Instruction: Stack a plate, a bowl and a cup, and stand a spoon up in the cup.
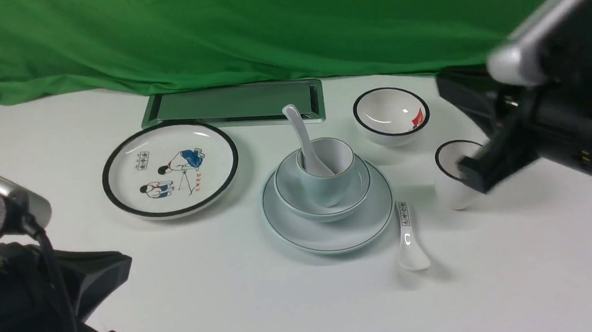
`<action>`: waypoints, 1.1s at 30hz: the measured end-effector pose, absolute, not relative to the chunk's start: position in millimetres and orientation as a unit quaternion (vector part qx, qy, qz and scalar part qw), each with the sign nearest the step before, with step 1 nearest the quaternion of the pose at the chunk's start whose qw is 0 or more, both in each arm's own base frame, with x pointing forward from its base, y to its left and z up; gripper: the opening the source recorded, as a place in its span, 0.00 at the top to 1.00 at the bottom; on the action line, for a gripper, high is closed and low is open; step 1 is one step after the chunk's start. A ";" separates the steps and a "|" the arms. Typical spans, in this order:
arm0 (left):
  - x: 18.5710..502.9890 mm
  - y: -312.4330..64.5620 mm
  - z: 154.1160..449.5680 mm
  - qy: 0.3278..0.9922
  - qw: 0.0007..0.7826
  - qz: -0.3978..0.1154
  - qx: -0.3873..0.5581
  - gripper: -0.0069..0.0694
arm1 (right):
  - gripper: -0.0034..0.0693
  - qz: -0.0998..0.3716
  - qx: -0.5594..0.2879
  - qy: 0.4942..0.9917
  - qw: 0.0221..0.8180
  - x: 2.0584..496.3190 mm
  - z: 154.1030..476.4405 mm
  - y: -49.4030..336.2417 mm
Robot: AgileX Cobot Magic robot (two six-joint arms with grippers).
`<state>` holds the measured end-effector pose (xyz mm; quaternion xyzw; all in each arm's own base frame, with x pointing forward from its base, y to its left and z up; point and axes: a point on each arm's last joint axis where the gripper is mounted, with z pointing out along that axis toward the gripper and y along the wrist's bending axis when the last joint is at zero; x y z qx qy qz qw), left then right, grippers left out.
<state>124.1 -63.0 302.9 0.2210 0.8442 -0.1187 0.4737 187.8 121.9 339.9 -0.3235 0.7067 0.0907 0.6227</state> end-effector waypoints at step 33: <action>124.1 -63.0 302.9 0.844 0.474 -0.119 0.221 0.95 | 0.94 0.082 -0.300 0.687 0.656 83.1 347.2 49.6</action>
